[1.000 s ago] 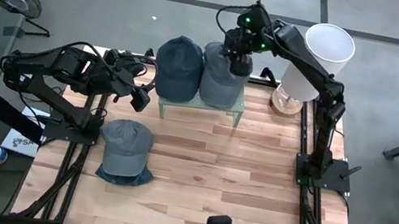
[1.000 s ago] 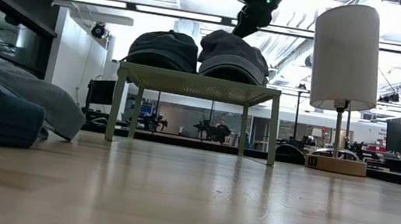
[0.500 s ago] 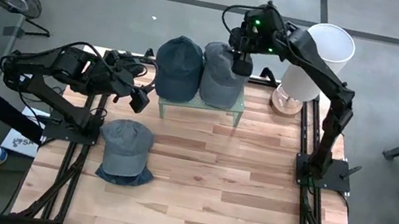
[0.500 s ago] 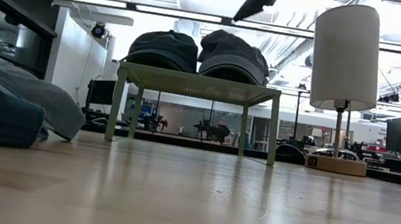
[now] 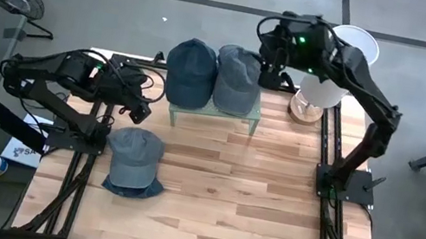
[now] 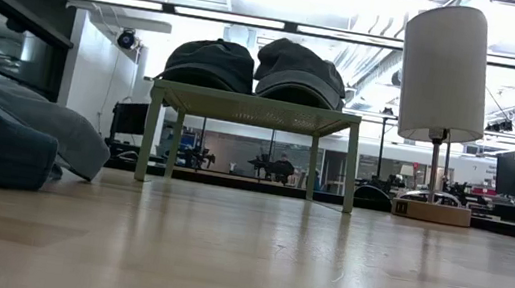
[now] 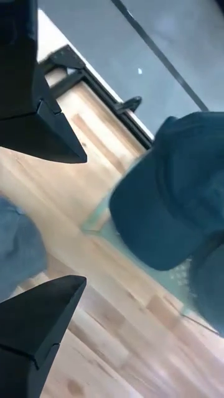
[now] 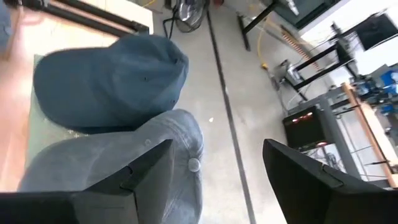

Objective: Pick & Place hat
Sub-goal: Stack the gray cap on the gray cap on the shelf

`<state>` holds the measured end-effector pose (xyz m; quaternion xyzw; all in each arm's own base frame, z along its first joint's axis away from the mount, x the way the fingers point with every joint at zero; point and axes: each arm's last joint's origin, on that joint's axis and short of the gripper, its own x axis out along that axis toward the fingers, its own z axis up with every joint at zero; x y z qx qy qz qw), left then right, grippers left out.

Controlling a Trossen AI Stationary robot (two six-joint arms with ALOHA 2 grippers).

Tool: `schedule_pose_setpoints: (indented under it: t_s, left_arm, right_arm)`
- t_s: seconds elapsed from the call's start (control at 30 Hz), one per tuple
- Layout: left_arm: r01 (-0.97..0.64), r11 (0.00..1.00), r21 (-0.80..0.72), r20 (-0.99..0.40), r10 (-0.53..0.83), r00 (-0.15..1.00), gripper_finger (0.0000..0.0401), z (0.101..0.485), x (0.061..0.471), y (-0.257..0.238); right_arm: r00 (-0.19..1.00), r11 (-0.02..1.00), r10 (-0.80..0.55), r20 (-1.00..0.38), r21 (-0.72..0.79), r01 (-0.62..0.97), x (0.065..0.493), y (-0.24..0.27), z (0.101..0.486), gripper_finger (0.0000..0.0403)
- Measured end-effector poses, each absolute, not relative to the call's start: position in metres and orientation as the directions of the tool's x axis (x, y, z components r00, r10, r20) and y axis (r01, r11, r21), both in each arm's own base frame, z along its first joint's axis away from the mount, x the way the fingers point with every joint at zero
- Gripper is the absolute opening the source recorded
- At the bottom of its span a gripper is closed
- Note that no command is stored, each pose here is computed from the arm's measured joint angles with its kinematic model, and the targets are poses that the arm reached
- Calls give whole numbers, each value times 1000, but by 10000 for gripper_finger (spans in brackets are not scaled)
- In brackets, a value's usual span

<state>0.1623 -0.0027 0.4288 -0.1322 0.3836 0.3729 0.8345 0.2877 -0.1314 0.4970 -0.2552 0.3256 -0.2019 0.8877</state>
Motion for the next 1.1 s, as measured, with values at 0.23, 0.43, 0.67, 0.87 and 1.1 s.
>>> schedule_pose_setpoints:
  t_s: [0.23, 0.43, 0.67, 0.87, 1.1]
  left_arm:
    - [-703, 701, 121, -804, 485, 344, 305, 396, 160, -4]
    - [-695, 716, 61, -864, 387, 323, 289, 352, 157, -6]
    - [-636, 768, -82, -878, 247, 411, 236, 303, 149, -9]
    - [-732, 670, -126, -898, 237, 371, 215, 277, 137, -3]
    - [-850, 502, -159, -935, 199, 292, 250, 260, 138, 18]
  right_arm:
    - [757, 813, -498, -424, -532, 236, 276, -99, 513, 238]
    - [799, 856, -432, -417, -469, 218, 277, -75, 516, 239]
    - [832, 886, -365, -417, -430, 173, 283, -51, 516, 239]
    - [841, 904, -346, -415, -386, 181, 284, -40, 516, 239]
    - [840, 908, -355, -411, -367, 205, 285, -32, 516, 239]
